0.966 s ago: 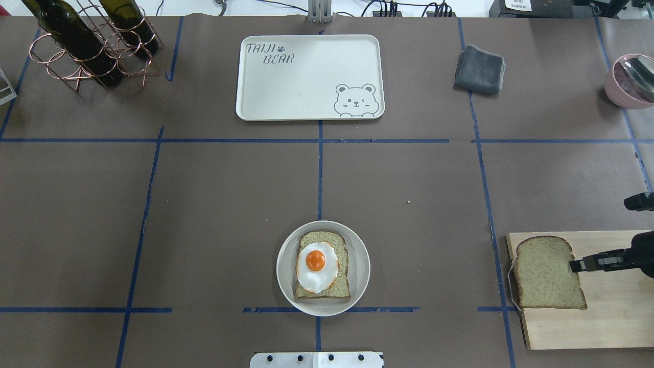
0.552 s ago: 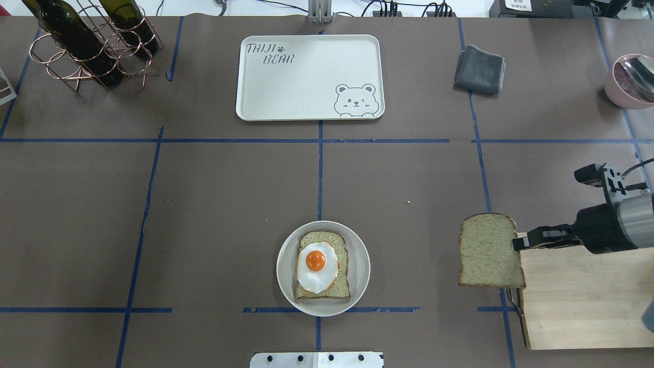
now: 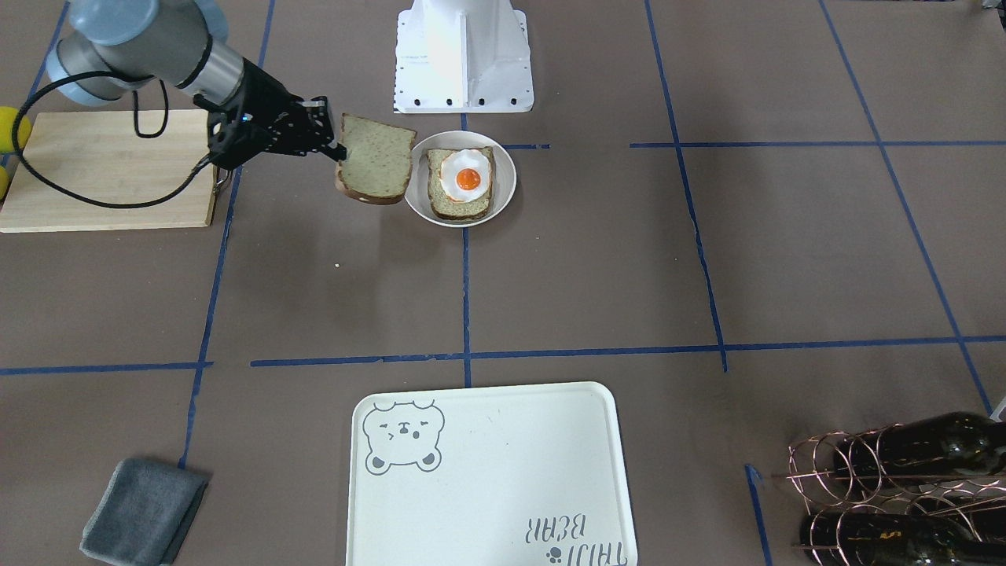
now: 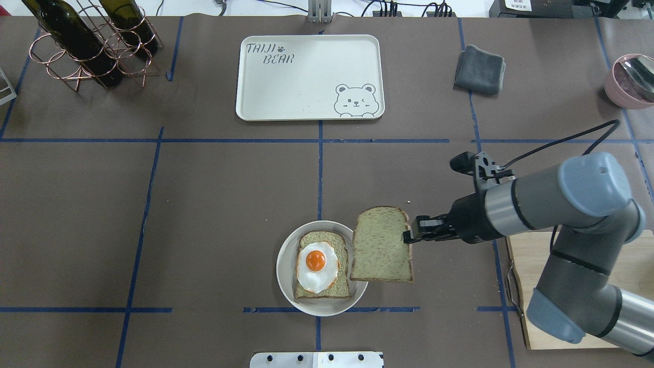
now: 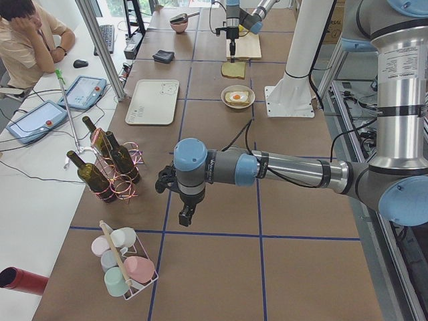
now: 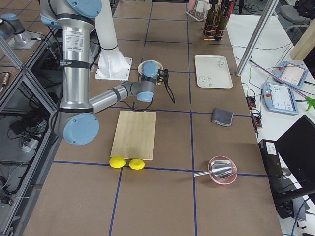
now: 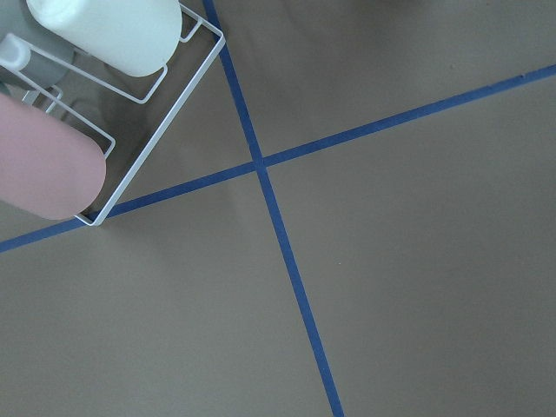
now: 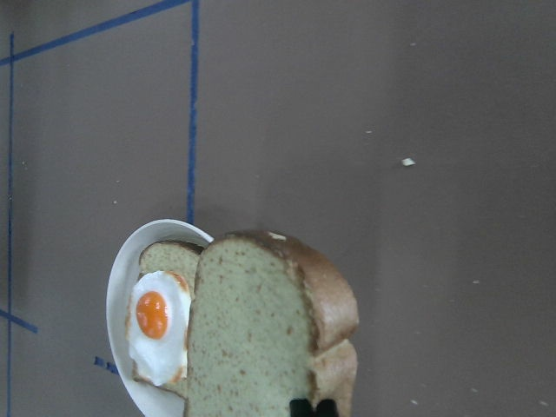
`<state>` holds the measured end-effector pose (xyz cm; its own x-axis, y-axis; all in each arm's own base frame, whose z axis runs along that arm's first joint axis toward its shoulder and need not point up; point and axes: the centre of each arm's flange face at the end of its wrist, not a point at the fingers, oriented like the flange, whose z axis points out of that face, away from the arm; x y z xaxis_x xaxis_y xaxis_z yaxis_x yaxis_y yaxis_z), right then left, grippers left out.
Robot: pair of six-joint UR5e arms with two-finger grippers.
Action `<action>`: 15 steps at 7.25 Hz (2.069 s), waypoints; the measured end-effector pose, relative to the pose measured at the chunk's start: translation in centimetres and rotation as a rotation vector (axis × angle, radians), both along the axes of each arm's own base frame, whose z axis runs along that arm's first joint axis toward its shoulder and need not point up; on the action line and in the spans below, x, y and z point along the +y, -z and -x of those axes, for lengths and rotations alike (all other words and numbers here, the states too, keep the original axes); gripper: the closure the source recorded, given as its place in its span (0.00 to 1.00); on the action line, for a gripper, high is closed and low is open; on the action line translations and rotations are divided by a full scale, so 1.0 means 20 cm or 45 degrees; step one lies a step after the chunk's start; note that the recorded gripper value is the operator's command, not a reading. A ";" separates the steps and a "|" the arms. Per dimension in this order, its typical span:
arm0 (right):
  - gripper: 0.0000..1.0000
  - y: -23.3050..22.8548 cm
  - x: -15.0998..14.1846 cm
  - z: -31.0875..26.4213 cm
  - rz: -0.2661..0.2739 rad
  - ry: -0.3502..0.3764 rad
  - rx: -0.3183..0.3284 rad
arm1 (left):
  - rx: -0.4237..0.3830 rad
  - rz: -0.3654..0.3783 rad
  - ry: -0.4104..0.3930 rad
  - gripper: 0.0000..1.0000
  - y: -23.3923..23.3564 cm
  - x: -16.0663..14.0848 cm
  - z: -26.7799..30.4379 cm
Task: Make sandwich and place on tray
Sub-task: 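Lift the bread slice with the right gripper and carry it toward the plate, then lay the bread slice on top of the egg toast with the right gripper, then open the right gripper and withdraw it away from the plate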
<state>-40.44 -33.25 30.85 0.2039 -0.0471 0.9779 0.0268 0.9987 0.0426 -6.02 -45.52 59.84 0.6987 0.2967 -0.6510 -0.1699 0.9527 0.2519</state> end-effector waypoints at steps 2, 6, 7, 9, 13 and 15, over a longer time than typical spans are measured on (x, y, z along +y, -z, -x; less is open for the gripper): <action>1.00 0.15 0.05 0.28 -0.023 0.001 0.004 | 0.001 0.006 -0.001 0.00 -0.01 0.00 0.00; 1.00 0.21 0.06 0.50 -0.036 -0.014 0.015 | 0.001 0.008 -0.001 0.00 -0.02 0.00 0.00; 1.00 0.20 0.07 0.51 -0.037 -0.018 0.022 | 0.001 0.008 0.000 0.00 -0.02 0.00 0.00; 0.30 0.16 0.08 0.55 -0.034 -0.029 0.046 | 0.001 0.007 0.000 0.00 -0.02 -0.01 0.00; 0.00 0.12 0.07 0.57 -0.019 -0.040 0.099 | 0.002 0.005 0.000 0.00 -0.01 -0.01 0.00; 0.00 0.10 -0.13 0.44 0.014 -0.064 0.193 | 0.003 -0.021 -0.001 0.00 0.03 -0.03 0.00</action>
<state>-49.22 -35.85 28.89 0.3509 -0.0230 0.9361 -0.0178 0.9994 0.0312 -5.95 -46.09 59.27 0.6969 0.3081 -0.6476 -0.1704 0.9483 0.2677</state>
